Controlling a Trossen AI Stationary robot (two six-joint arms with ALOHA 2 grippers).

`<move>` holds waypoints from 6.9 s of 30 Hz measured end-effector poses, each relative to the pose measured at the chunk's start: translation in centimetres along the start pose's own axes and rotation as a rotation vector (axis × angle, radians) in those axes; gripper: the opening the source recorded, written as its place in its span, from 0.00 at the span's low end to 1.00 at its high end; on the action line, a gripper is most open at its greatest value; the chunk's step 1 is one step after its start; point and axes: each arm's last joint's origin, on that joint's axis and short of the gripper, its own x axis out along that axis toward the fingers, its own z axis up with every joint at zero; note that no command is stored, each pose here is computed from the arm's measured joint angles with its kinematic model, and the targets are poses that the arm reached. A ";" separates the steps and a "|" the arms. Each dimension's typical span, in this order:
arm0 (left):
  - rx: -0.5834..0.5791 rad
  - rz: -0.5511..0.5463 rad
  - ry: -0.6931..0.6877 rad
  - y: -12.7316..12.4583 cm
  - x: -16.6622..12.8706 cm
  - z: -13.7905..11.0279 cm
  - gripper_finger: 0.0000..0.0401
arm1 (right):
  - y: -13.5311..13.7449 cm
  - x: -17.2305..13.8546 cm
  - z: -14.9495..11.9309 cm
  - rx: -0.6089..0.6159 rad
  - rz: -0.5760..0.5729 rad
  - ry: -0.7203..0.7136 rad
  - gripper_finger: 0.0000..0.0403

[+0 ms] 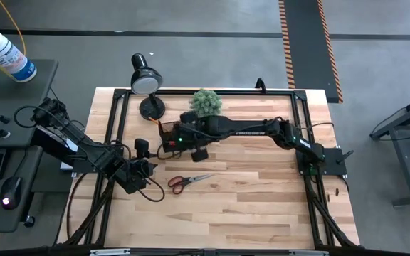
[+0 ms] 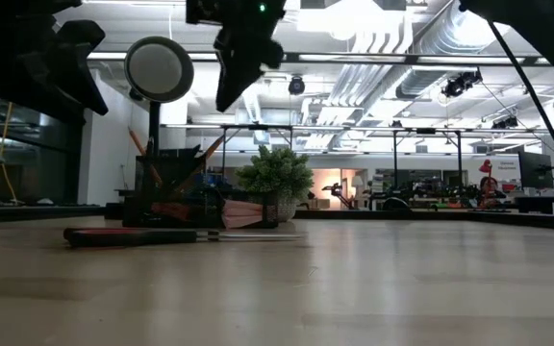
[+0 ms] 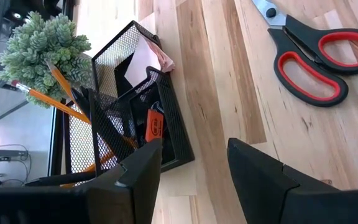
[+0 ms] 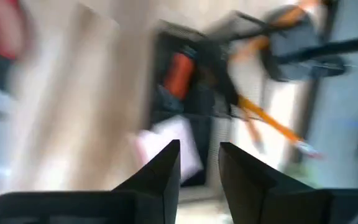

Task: Pick and place office supplies into organizer
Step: Put the scissors into the desktop organizer

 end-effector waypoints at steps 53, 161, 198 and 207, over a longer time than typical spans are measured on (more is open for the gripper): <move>0.094 -0.147 0.008 -2.8 -1.4 -2.6 0.43 | 10.7 10.1 4.0 0.014 0.494 -0.241 0.20; 0.104 -0.133 0.010 -2.7 -1.4 -2.7 0.43 | 6.4 1.6 3.4 0.095 -0.043 -0.089 0.17; 0.098 -0.182 0.029 -2.9 -1.5 -2.7 0.43 | -12.2 2.0 2.1 0.390 -0.086 -1.005 0.17; 0.100 -0.178 0.027 -2.9 -1.5 -2.7 0.43 | -13.4 4.3 1.0 0.384 0.058 -1.062 0.17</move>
